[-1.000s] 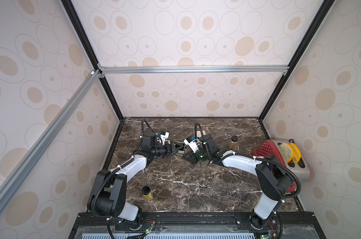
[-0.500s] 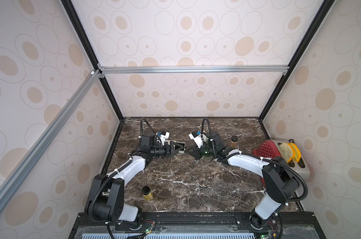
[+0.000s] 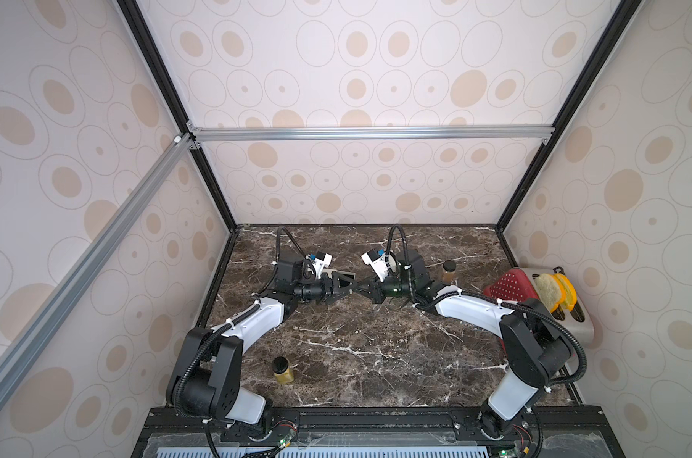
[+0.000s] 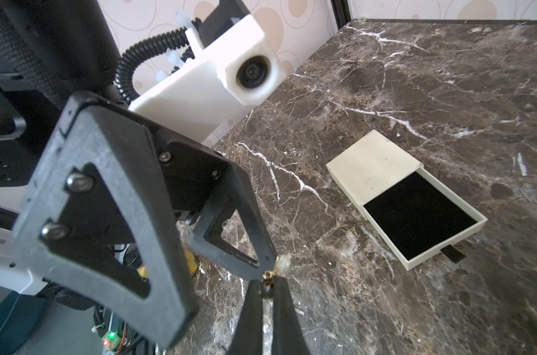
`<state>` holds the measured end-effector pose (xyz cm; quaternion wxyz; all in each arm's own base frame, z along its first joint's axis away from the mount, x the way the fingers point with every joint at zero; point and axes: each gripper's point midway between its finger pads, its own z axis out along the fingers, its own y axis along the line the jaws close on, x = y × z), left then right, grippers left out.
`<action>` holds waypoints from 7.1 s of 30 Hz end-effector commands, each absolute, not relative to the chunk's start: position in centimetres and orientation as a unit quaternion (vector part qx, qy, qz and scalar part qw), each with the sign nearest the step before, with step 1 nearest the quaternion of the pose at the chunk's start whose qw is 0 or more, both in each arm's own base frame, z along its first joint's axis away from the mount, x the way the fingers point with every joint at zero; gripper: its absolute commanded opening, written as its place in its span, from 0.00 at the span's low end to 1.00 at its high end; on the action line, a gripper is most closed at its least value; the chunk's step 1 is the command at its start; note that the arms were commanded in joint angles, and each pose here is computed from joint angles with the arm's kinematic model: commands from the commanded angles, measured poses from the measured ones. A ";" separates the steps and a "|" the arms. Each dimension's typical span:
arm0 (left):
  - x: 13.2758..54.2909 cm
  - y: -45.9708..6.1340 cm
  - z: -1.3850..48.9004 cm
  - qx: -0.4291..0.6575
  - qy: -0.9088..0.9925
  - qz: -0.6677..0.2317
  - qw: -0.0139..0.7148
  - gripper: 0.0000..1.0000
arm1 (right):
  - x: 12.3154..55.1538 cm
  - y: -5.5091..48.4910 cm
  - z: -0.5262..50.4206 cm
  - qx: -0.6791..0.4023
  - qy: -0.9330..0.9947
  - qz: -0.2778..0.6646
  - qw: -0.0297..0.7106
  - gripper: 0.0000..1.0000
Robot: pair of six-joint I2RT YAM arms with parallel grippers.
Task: Place the earrings into the drawer-style jewelry box
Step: Pick up the earring from the center of the board.
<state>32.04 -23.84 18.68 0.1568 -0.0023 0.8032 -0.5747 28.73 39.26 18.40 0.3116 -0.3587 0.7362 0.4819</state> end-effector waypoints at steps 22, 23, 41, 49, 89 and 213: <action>32.8 -24.2 21.0 0.015 0.793 -0.582 0.182 0.30 | 26.2 40.9 17.7 -0.377 0.720 0.519 0.264 0.00; 32.8 -24.2 21.0 0.015 0.793 -0.581 0.182 0.28 | 26.1 40.9 17.6 -0.378 0.720 0.519 0.263 0.00; 32.4 -24.0 21.0 0.016 0.796 -0.577 0.182 0.25 | 25.9 41.0 17.1 -0.379 0.726 0.511 0.259 0.00; 31.9 -23.8 20.8 0.020 0.799 -0.573 0.181 0.31 | 26.1 40.8 16.8 -0.375 0.730 0.508 0.263 0.00; 32.3 -22.8 20.1 0.007 0.805 -0.564 0.183 0.02 | 27.1 40.4 15.9 -0.350 0.736 0.522 0.252 0.00; 34.4 -21.4 21.7 -0.118 0.805 -0.548 0.195 0.00 | 29.2 41.8 18.9 -0.484 0.497 0.376 0.614 0.27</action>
